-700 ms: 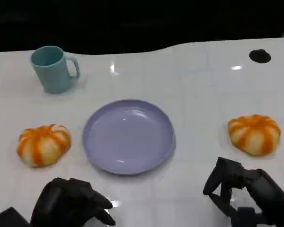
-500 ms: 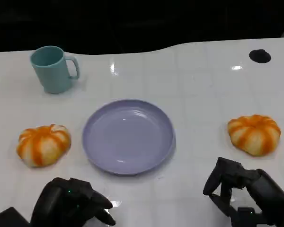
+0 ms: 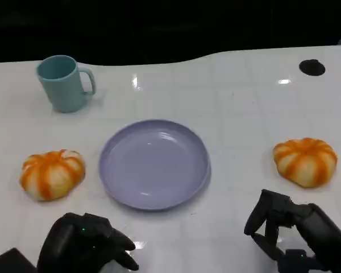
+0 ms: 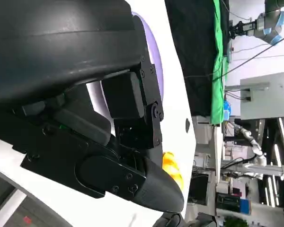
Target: Grasp the bread from the table and place it into the plate.
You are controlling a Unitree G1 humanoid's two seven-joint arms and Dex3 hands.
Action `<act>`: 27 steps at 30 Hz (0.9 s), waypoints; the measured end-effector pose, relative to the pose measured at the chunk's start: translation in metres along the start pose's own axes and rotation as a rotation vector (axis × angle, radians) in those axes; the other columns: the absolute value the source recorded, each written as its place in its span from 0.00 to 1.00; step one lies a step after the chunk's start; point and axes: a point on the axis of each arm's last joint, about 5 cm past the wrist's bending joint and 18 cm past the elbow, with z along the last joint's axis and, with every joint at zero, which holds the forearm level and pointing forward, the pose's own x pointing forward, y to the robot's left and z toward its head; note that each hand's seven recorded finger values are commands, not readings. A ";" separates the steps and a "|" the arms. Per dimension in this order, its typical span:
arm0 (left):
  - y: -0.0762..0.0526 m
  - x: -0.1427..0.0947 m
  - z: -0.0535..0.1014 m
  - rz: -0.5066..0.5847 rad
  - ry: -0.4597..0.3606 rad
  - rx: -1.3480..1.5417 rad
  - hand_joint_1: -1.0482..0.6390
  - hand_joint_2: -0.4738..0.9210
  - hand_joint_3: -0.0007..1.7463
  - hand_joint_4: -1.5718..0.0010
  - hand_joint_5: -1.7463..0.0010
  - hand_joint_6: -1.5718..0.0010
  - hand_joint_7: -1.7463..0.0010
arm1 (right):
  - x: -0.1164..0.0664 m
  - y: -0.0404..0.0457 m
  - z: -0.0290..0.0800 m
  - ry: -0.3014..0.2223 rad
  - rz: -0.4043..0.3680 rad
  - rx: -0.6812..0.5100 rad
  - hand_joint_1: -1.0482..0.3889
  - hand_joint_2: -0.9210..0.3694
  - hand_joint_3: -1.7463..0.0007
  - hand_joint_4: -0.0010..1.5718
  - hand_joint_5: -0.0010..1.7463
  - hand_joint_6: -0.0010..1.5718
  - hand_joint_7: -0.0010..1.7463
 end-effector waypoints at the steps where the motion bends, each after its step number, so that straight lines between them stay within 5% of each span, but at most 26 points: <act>1: 0.000 0.000 0.000 0.000 0.000 0.000 0.00 0.98 0.00 0.02 0.73 0.00 0.86 | 0.000 0.0000 0.000 0.000 0.000 0.000 0.57 0.17 0.54 0.44 1.00 0.35 0.85; 13: 0.000 0.000 0.000 0.000 0.000 0.000 0.00 0.98 0.00 0.02 0.73 0.00 0.86 | 0.000 -0.0002 0.000 -0.002 0.000 0.001 0.58 0.14 0.59 0.39 0.93 0.38 0.78; 20: 0.000 0.000 0.000 0.000 0.000 0.000 0.00 0.98 0.00 0.02 0.72 0.00 0.86 | 0.002 -0.0031 0.002 -0.015 -0.031 -0.010 0.58 0.13 0.68 0.33 0.69 0.38 0.44; 27: 0.000 0.000 0.000 0.001 -0.001 0.001 0.00 0.98 0.00 0.02 0.72 0.00 0.86 | 0.009 -0.0185 0.008 -0.070 -0.063 -0.277 0.49 0.04 0.87 0.26 0.43 0.38 0.17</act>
